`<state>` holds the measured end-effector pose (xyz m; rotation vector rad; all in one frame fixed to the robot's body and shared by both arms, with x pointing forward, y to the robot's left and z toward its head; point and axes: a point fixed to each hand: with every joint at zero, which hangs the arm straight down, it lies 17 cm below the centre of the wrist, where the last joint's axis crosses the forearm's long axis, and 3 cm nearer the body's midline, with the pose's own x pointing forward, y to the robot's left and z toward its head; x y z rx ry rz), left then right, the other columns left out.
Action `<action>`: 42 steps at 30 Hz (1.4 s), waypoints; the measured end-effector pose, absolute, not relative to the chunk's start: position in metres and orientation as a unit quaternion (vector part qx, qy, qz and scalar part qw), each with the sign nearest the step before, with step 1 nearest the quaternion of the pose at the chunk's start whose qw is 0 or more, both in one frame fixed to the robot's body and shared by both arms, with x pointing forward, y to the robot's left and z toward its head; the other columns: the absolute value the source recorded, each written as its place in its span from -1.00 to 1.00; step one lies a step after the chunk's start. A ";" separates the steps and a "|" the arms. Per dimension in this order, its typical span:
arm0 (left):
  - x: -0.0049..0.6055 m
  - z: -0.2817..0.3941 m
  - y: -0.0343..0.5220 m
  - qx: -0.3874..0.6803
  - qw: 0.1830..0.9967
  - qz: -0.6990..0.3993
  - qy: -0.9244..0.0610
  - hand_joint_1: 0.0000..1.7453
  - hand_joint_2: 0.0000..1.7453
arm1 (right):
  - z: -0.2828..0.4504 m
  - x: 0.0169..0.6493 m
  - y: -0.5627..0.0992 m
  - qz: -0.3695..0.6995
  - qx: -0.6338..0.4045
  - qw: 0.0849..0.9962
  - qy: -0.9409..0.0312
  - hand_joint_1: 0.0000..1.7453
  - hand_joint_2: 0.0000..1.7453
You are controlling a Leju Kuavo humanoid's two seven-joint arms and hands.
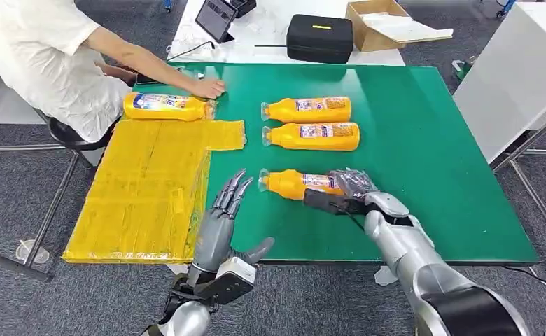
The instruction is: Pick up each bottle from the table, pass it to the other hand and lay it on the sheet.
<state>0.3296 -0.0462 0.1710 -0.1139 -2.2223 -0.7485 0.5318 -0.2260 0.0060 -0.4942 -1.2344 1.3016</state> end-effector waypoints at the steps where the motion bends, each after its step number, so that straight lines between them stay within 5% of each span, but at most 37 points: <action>1: 0.330 0.172 -0.046 -0.049 0.389 -0.291 -0.873 -1.00 1.00 | 0.007 0.531 -0.225 0.555 -0.204 0.600 -0.539 1.00 1.00; 14: 0.329 0.175 -0.048 -0.071 0.397 -0.274 -0.873 -1.00 1.00 | 0.007 0.527 -0.223 0.536 -0.183 0.609 -0.556 1.00 1.00; 23: 0.353 0.139 -0.016 -0.256 0.607 -0.018 -0.752 -1.00 1.00 | 0.034 0.484 -0.188 0.354 -0.114 0.616 -0.694 1.00 1.00; 42: 0.355 0.139 0.001 -0.296 0.624 0.069 -0.720 -1.00 1.00 | 0.110 0.433 -0.072 0.275 -0.002 0.538 -0.796 1.00 1.00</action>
